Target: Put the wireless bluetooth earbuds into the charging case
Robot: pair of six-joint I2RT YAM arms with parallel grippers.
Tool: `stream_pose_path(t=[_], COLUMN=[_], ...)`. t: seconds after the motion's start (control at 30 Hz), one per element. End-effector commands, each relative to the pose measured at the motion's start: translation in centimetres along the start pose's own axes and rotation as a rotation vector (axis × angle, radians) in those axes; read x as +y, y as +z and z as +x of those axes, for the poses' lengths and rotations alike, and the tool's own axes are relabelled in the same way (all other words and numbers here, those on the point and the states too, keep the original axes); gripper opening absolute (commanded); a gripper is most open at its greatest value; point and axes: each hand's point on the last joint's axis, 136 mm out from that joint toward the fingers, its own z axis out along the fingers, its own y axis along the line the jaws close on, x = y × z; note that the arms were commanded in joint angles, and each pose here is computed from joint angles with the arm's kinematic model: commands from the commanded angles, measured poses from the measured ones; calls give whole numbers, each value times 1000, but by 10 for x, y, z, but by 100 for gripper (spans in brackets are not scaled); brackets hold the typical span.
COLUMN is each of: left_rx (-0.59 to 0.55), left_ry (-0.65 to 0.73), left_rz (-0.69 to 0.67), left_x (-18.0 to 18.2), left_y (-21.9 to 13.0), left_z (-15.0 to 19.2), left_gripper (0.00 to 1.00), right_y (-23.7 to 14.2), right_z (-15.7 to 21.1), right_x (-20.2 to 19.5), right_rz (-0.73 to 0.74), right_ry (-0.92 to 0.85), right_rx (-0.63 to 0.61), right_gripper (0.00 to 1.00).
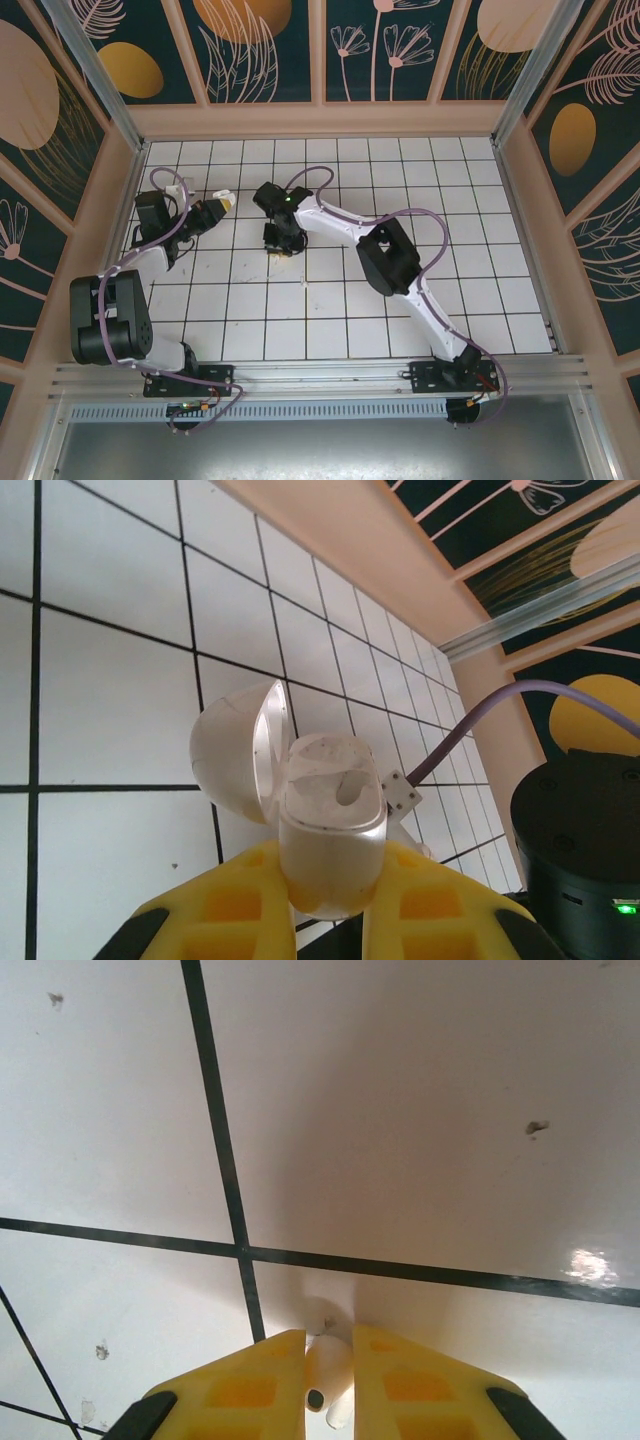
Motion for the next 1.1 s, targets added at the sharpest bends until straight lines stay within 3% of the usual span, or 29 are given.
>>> stream_pose_path(t=[0.0, 0.33, 0.53, 0.77, 1.07], left_rx=[-42, -83, -167, -179, -141], left_ry=[96, 390, 618, 921, 1086], left_rz=[86, 113, 249, 305, 326], left_x=[-26, -72, -117, -146, -157], left_y=[-7, -7, -13, -12, 5], left_z=[-8, 0, 0, 13, 33], left_gripper=[10, 11, 11, 11, 10], right_y=[-31, -109, -186, -249, -298], right_z=[-21, -46, -67, -63, -46], right_x=[8, -4, -11, -8, 13], right_rz=[-60, -206, -292, -436, -517], right_ry=[-25, -35, -24, -81, -219], right_rx=[-134, -375, -599, -767, -901], right_gripper=[16, 16, 16, 16, 15])
